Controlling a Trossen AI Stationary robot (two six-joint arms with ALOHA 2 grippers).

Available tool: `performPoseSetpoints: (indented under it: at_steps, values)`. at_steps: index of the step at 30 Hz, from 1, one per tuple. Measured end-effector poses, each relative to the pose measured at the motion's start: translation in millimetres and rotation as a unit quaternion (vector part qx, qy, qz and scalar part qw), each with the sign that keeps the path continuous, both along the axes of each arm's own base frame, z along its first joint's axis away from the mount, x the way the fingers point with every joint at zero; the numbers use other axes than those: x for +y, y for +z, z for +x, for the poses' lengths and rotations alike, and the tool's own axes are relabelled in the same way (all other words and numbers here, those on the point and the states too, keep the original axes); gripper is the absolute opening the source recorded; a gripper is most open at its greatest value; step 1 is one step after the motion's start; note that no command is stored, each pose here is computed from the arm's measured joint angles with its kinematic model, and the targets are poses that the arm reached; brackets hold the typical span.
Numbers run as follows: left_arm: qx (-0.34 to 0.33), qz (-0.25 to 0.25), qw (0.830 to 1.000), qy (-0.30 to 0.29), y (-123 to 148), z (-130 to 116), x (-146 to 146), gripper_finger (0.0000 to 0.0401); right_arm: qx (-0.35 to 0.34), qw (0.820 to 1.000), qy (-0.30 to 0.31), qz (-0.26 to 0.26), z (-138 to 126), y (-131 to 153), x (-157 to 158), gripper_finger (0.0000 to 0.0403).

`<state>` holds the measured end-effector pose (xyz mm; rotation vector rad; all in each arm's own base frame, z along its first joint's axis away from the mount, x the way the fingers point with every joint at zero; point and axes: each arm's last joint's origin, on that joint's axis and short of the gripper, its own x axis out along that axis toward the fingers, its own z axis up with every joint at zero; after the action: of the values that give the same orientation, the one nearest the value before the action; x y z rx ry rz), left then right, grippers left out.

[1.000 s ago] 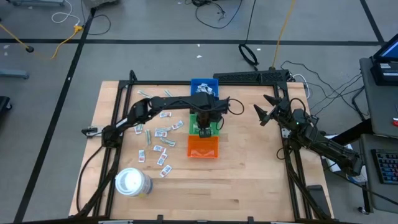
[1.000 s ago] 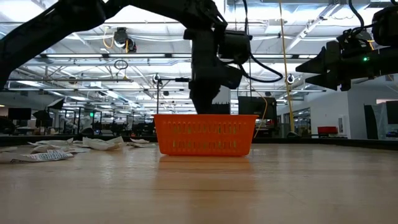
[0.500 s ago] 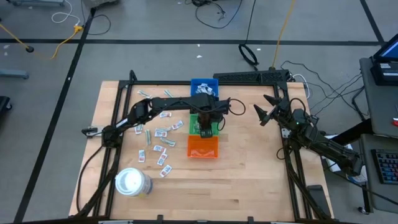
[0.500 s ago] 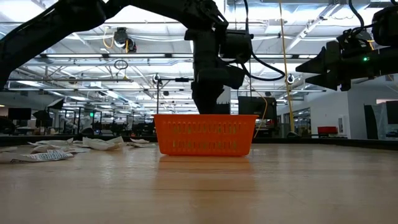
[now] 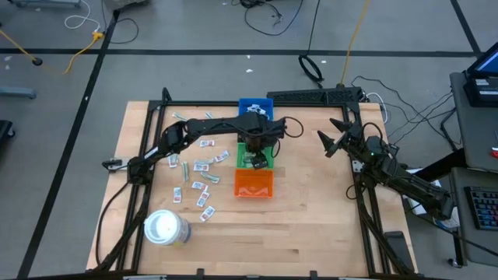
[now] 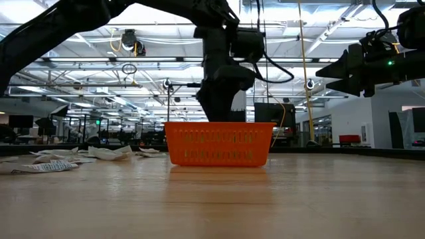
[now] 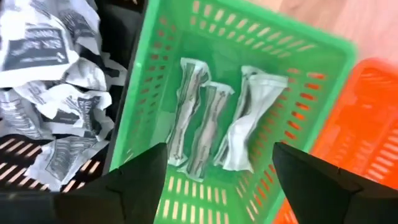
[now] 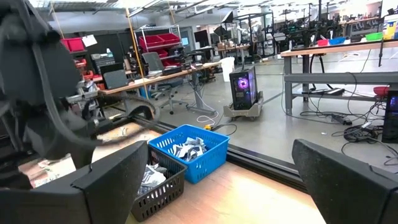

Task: Pick & Place First Aid Supplies
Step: Put the green bandage into the green bin

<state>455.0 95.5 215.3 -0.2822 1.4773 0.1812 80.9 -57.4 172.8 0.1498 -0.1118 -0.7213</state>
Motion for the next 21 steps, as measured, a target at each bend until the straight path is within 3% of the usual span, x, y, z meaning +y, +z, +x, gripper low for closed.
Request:
performPoseSetpoints:
  at_steps: [4,9,15,21]
  values:
    - [-0.015,0.001,1.000,0.026,11.6,-4.0,7.0,0.0308,0.000,1.000,0.000,0.000,0.0,0.0,0.0,0.0393]
    - [-0.017,-0.009,0.990,0.143,17.8,-10.5,25.2,0.0314,0.001,1.000,0.000,0.001,0.0,-0.3,0.0,0.0393]
    - [-0.011,-0.023,0.952,0.306,17.6,-22.8,63.6,0.0306,0.001,1.000,0.000,0.001,0.0,-0.3,0.0,0.0393]
    - [-0.009,-0.041,0.906,0.421,17.6,-47.5,118.4,0.0307,0.001,1.000,0.000,0.000,0.0,-0.2,0.0,0.0393]
